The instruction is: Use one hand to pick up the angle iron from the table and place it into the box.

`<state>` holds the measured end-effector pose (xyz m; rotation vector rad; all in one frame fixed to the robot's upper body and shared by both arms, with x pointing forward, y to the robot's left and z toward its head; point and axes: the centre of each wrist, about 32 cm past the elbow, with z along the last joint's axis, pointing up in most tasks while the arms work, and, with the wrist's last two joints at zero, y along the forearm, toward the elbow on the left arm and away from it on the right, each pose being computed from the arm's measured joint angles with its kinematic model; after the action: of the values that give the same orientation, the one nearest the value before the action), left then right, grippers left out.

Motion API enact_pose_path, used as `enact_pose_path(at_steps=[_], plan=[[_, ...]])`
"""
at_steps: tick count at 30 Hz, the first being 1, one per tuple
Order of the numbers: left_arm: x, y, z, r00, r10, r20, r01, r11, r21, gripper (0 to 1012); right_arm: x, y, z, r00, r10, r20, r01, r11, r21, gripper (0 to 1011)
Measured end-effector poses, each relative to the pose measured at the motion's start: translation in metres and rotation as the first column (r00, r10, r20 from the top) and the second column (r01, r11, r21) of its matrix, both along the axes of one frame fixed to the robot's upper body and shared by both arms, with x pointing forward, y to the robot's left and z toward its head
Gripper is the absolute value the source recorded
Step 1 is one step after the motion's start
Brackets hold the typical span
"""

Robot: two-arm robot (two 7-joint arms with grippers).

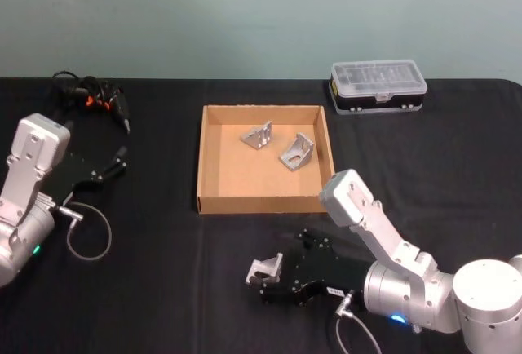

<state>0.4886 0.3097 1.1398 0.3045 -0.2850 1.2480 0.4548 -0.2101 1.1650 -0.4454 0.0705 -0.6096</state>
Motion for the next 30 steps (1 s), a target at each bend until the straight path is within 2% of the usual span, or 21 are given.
enact_pose_path(at_steps=[19,25,30], plan=[[0.0000,0.0000,0.0000,1.0000,0.000,0.000,0.000,1.0000,0.000,1011,0.0029,0.0027,-0.0034,1.000,-0.002,-0.001,0.002,1.000,-0.002,997],[0.0000,0.0000,0.0000,1.0000,0.000,0.000,0.000,1.0000,0.000,1011,0.0027,0.0025,-0.0031,1.000,-0.002,0.000,0.002,1.000,-0.002,891],[0.0000,0.0000,0.0000,1.0000,0.000,0.000,0.000,1.0000,0.000,1011,0.0026,0.0024,-0.0030,1.000,-0.002,0.000,0.002,1.000,-0.002,736]])
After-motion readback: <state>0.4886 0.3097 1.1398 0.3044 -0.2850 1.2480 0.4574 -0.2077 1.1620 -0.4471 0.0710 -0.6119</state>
